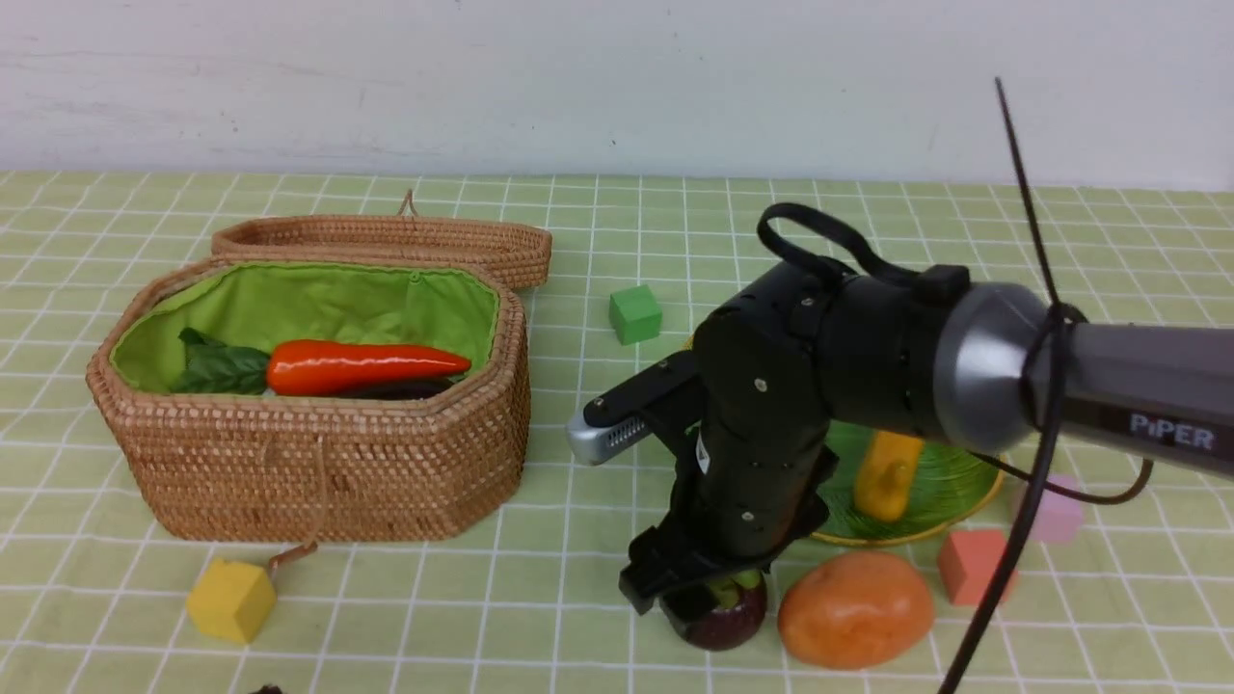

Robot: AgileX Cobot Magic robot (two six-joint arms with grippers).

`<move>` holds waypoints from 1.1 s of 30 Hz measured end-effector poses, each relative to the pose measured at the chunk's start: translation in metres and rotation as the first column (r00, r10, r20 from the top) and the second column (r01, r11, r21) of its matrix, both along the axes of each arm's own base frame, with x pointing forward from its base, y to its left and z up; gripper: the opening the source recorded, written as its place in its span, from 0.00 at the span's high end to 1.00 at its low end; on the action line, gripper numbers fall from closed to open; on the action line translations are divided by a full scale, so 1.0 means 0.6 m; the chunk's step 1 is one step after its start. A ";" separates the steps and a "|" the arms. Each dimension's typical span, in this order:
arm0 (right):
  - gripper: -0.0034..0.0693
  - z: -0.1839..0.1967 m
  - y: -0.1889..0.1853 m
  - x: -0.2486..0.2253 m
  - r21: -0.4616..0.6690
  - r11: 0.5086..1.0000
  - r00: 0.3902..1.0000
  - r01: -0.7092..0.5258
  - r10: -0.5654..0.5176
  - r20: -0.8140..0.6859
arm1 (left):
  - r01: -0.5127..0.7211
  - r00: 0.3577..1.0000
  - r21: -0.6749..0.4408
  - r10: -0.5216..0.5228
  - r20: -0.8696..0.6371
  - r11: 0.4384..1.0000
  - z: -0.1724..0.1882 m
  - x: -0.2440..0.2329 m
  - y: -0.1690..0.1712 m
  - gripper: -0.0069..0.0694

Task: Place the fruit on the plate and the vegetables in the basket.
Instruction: Use the right arm to grab a mangosteen and put it into the right plate

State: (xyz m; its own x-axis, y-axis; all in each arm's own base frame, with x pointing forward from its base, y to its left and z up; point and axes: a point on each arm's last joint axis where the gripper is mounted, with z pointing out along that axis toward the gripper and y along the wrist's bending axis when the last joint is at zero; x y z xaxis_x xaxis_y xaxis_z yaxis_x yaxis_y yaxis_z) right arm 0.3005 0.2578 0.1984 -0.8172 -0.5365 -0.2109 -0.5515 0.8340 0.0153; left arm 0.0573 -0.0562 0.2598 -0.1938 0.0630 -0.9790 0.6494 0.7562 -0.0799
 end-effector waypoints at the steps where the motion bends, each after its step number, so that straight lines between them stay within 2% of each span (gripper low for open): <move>1: 0.15 -0.003 0.001 0.001 -0.003 1.000 1.000 0.000 0.000 -0.003 | 0.000 1.000 0.000 0.000 0.000 1.000 0.000 0.000 0.000 0.91; 8: 0.15 -0.008 0.003 0.003 -0.007 1.000 1.000 0.000 0.000 -0.008 | 0.000 1.000 0.000 0.000 0.000 1.000 0.000 0.000 0.000 0.90; 13: 0.20 -0.009 0.003 0.004 -0.007 1.000 1.000 0.000 0.000 -0.008 | 0.000 1.000 -0.009 0.000 -0.002 1.000 0.001 0.000 0.000 0.90; 24: 0.20 -0.001 0.009 0.010 -0.012 1.000 1.000 0.002 -0.003 -0.020 | -0.004 1.000 -0.045 0.004 -0.010 0.999 0.003 0.000 -0.001 0.89; 30: 0.20 0.048 0.014 0.011 0.017 1.000 1.000 0.008 -0.008 -0.013 | -0.004 1.000 -0.046 0.004 -0.011 0.999 0.003 0.000 -0.001 0.89; 33: 0.20 0.112 0.006 0.000 0.065 0.998 1.000 0.008 -0.010 0.030 | -0.004 1.000 -0.046 0.004 -0.011 0.999 0.003 0.000 -0.001 0.88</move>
